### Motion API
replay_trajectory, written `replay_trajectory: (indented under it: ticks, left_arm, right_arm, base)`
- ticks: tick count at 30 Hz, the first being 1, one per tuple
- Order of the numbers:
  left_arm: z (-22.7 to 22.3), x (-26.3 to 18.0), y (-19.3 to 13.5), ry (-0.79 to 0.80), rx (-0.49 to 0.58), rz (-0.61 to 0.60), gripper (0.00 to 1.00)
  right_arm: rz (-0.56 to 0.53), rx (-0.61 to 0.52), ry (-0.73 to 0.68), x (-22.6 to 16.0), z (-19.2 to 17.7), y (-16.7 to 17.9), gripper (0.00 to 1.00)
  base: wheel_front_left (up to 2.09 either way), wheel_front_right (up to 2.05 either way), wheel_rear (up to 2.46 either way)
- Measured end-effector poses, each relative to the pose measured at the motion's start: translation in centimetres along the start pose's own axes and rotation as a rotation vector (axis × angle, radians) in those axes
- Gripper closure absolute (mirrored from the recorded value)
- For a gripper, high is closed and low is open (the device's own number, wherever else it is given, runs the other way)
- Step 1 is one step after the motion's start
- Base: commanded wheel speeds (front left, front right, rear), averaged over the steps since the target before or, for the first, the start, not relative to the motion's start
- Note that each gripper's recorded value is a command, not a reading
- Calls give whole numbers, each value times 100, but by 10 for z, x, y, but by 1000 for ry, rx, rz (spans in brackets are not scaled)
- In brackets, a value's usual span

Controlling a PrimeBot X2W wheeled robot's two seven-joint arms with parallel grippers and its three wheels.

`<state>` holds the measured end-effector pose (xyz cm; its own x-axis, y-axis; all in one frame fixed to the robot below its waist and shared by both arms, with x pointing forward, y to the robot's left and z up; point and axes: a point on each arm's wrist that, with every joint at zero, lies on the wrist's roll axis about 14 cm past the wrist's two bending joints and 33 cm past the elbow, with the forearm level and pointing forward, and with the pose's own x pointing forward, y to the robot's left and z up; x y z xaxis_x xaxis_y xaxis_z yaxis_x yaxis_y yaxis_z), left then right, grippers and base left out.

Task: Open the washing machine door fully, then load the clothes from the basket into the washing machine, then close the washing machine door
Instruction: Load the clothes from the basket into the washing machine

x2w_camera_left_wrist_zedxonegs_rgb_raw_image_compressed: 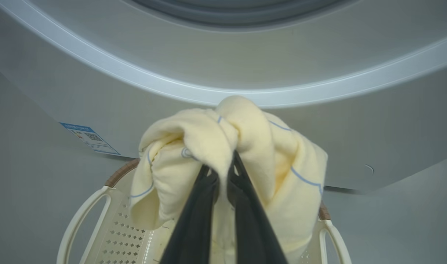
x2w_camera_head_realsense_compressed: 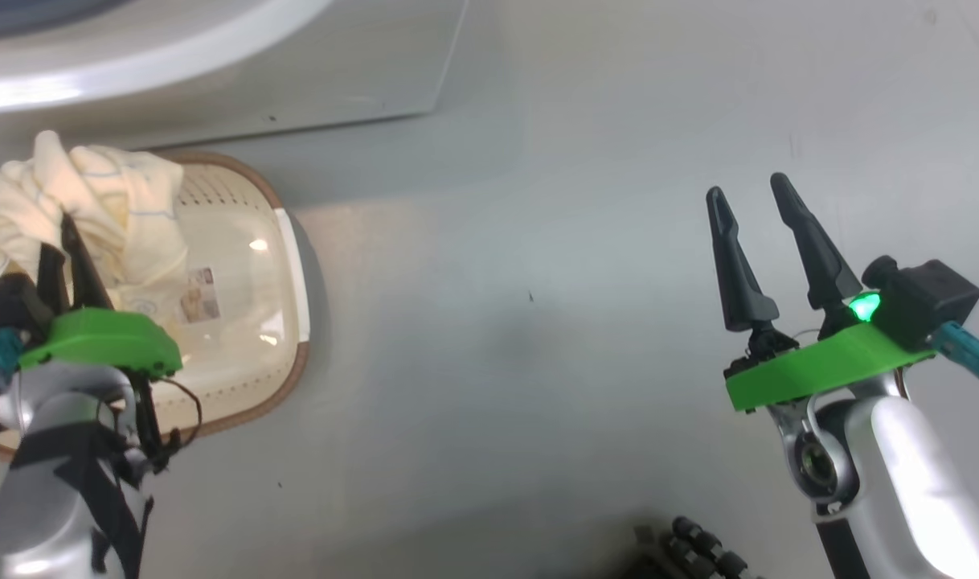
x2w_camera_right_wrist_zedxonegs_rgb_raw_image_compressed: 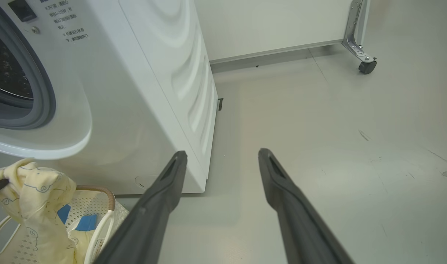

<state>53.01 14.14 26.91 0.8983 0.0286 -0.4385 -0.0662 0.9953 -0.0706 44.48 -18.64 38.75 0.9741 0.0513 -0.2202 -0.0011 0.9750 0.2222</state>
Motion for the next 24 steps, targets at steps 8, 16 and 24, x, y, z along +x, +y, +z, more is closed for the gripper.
replay_trajectory:
  ticks: [8, 16, 24]
  left_arm:
    - [62, -54, 0, -173, 22, -18, 100]
    - [106, -102, 3, -305, 53, -33, 100]
    - [121, -146, 4, -364, 55, -47, 100]
  right_arm:
    - [12, -3, -40, -26, 27, 10, 0]
    - [41, -15, -108, -46, 59, 23, 0]
    - [36, -16, -131, -72, 70, 25, 0]
  base:
    - [0, 0, 0]
    - [0, 0, 0]
    - [0, 0, 0]
